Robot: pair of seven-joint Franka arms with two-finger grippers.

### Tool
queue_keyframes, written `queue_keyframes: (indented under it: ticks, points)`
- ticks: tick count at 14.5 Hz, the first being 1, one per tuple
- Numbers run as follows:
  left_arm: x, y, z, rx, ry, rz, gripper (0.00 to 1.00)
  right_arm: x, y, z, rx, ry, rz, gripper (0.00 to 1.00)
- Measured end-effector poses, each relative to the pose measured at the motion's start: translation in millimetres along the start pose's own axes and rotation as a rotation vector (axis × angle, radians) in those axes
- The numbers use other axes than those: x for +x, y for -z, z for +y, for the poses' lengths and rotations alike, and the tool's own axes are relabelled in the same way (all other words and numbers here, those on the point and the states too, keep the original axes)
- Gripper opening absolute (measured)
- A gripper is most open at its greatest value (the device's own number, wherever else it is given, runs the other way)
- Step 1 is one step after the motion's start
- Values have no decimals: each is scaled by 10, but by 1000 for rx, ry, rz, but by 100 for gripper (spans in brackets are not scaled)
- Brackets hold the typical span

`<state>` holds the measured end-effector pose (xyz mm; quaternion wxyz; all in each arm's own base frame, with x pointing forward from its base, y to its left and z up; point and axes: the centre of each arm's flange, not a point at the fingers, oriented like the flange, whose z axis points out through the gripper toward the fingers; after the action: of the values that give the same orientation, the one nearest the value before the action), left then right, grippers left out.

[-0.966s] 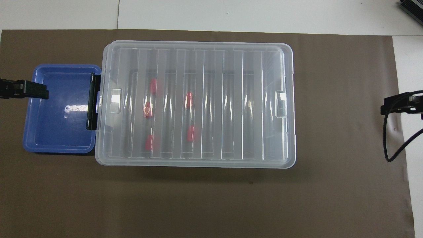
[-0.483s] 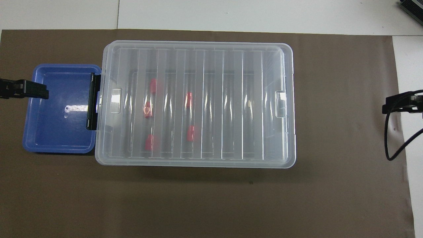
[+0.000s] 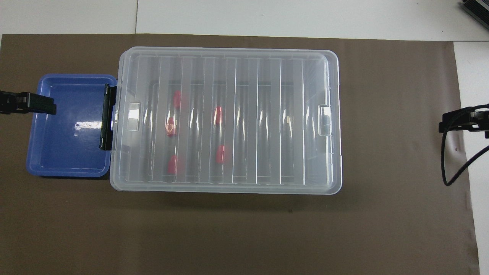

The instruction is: Place red block in blue tray from box

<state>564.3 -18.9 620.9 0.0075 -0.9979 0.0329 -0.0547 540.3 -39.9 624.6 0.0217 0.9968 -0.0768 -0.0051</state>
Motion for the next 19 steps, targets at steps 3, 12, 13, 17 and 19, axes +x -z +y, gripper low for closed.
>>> queue_keyframes:
  ticks: [3,12,13,17,19]
  points:
    - [0,0,0,0,0,0,100,1,-12,-1,0,0,-2,100]
    - [0,0,0,0,0,0,100,-38,-44,-38,-3,8,-31,100]
    - [0,0,0,0,0,0,100,-42,-43,-57,-3,11,-32,100]
    - [0,0,0,0,0,0,100,-51,-44,-120,-4,23,-34,100]
    - [0,0,0,0,0,0,100,-53,-43,-127,-2,23,-34,100]
